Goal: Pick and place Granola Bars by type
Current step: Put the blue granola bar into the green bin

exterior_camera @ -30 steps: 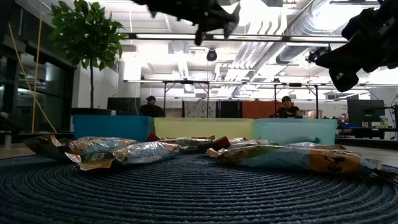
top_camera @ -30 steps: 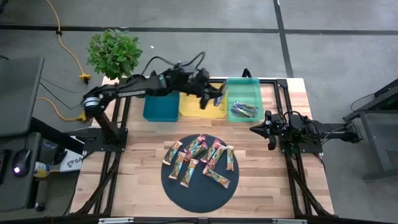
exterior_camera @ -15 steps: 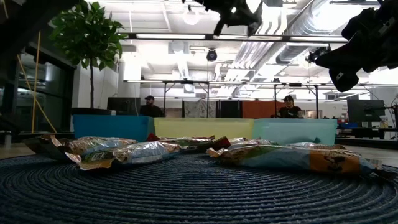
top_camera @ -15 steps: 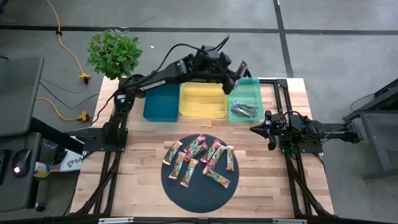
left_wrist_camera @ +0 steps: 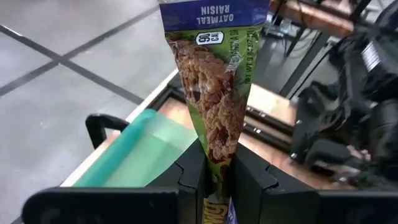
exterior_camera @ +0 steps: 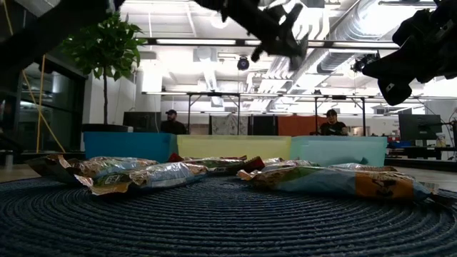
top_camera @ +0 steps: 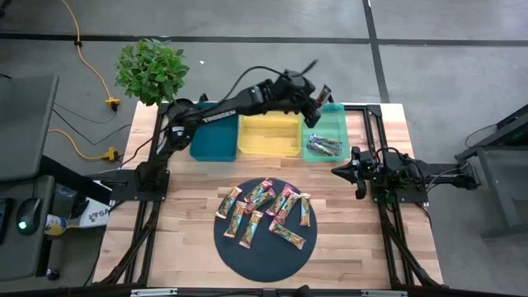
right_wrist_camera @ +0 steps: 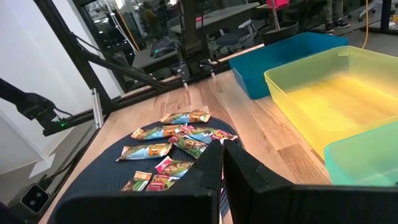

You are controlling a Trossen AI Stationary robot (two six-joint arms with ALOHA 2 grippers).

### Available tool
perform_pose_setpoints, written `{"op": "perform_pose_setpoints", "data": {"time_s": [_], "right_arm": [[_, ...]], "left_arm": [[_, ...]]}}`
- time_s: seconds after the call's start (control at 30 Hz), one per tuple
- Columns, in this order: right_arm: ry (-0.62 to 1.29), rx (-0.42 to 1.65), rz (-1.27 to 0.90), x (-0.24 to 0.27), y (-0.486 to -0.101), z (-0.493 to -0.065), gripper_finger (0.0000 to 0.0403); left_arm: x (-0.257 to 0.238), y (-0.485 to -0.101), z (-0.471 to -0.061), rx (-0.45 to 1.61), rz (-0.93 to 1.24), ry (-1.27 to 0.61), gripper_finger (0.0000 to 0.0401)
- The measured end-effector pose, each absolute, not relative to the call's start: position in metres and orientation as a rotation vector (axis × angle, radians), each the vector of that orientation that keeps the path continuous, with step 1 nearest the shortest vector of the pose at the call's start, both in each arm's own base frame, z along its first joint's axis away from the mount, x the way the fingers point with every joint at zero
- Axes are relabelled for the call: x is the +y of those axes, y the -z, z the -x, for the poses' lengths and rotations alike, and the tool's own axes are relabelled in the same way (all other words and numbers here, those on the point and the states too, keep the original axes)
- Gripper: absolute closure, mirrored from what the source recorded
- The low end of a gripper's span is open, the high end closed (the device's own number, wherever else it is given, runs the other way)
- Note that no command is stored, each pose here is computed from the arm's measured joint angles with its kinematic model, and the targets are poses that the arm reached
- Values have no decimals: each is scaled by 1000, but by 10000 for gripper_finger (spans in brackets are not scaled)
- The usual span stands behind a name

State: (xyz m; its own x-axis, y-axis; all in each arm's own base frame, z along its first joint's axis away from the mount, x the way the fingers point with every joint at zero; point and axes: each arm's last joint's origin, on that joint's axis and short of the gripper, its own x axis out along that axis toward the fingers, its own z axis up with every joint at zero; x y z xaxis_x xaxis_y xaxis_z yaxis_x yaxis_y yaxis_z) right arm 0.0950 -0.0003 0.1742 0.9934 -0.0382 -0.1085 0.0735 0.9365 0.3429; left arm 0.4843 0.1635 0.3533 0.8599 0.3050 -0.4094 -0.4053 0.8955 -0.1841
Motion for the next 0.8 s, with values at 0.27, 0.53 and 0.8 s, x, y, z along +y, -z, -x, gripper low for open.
{"op": "perform_pose_setpoints", "data": {"time_s": [0.27,0.53,0.8], "right_arm": [[57,101,-354,0,-174,-95,402],[57,101,-354,0,-174,-95,402],[57,101,-354,0,-174,-95,402]], "left_arm": [[161,-288,-517,508,170,-311,348],[152,-248,-535,578,62,-236,348],[151,-226,-540,636,4,-190,349]]}}
